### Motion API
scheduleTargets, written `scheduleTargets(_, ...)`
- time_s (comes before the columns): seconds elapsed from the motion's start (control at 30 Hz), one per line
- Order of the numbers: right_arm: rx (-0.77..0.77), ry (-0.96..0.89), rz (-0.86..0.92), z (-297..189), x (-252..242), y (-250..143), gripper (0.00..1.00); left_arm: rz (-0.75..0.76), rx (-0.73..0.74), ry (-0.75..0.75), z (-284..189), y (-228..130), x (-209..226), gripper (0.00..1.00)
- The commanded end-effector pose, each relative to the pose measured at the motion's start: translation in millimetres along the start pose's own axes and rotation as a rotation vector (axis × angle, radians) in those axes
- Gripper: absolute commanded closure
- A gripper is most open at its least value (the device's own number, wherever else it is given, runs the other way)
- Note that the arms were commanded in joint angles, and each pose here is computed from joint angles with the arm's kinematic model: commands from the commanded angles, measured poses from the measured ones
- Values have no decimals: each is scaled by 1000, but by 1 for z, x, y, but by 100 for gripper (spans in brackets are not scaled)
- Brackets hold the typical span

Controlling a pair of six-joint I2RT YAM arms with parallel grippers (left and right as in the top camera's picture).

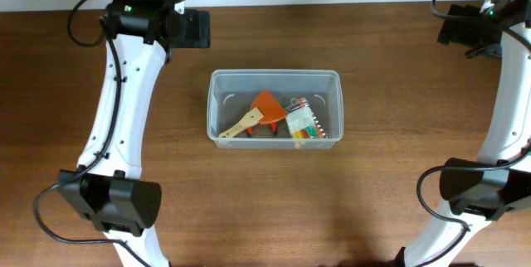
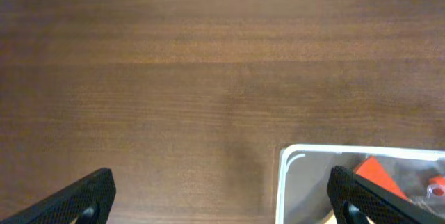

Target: Pack container

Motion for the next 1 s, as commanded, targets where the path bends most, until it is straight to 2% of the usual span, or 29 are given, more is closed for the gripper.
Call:
scheduleTargets(0.0,-20,6,2,-9,0,0,1,-22,-28,14,-13,3,4,1)
scheduleTargets(0.23,-21,5,2,-9,0,0,1,7,-49,18,-23,4,9,1)
scheduleTargets(0.37,-21,5,2,-9,0,0,1,-1,-197,35,-95,5,26,1)
scheduleTargets(0.5,-21,5,2,-9,0,0,1,-27,-395,60,-191,-11,48,1)
scheduleTargets(0.63,-20,6,2,-9,0,0,1,-80,-566,111,-278,-51,70,1)
scheduleTargets(0.73,-20,6,2,-9,0,0,1,-110,-632,146,-324,-95,82,1)
scheduleTargets(0.87,-20,6,2,-9,0,0,1,-138,-672,172,-353,-154,91,1)
scheduleTargets(0.97,-20,6,2,-9,0,0,1,-159,-665,191,-351,-188,92,1)
Point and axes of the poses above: each gripper's point midway between its finger pads, its own z axis out along the fingers, its own x axis along the line the jaws close on, y = z × x, the point moved 6 cm from there along -z, back along the fingers, and after that the axes turned 8 degrees about z, right-handed, at the moved point
